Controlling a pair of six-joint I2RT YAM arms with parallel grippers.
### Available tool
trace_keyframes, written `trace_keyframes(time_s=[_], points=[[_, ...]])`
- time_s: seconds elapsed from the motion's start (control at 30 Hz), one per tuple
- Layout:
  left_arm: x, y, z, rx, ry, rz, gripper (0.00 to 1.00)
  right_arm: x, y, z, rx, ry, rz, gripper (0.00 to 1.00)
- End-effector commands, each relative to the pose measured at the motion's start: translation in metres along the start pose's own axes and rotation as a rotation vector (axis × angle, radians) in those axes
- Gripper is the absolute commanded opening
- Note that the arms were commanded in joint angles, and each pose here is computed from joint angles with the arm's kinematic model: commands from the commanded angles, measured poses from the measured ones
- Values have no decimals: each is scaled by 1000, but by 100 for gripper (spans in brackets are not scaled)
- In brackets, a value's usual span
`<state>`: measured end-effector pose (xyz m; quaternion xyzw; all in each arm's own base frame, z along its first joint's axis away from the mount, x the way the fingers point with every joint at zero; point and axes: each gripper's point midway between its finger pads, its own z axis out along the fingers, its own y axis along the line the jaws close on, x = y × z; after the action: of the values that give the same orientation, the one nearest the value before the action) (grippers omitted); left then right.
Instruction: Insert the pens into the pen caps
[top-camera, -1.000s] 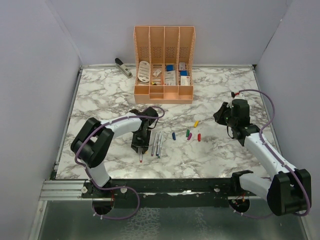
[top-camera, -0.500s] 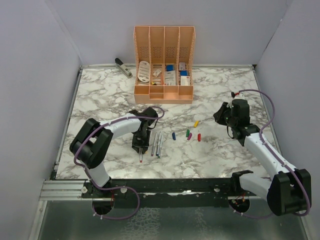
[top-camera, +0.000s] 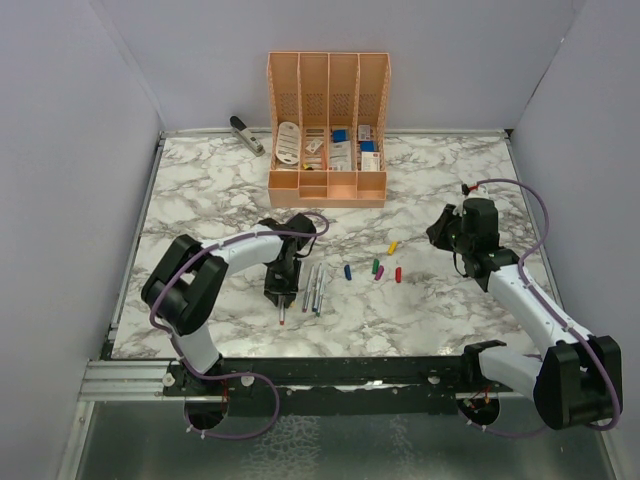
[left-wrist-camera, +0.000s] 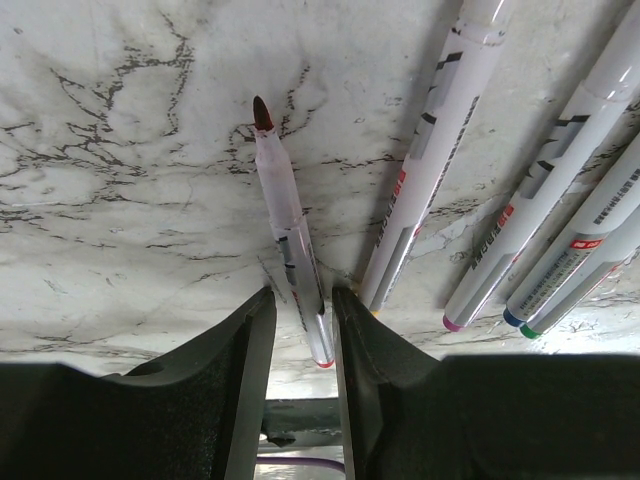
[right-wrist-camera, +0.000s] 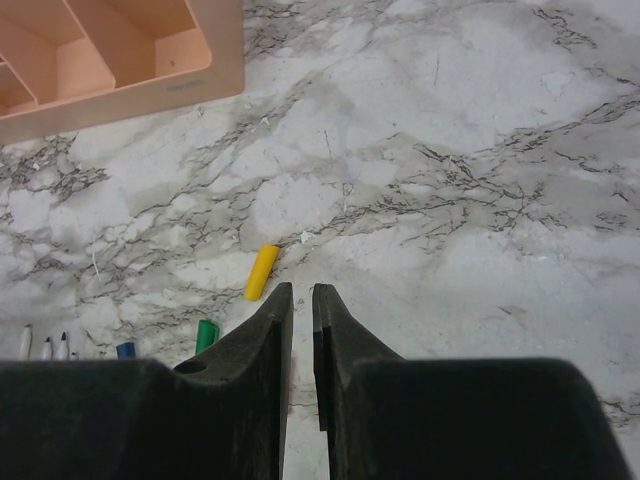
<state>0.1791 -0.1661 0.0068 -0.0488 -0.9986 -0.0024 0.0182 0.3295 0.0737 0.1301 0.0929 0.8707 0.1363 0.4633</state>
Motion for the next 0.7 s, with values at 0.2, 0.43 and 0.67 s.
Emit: trace_keyframes(time_s=[0.2, 0.43, 0.67], points=[[-59, -3, 48, -12, -183, -27, 34, -3, 4, -1, -14, -4, 13, 15], [-67, -2, 43, -3, -200, -29, 34, -1, 3, -1, -16, 0, 13, 15], [-69, 0, 43, -16, -200, -31, 34, 1, 6, 1, -27, 8, 16, 15]])
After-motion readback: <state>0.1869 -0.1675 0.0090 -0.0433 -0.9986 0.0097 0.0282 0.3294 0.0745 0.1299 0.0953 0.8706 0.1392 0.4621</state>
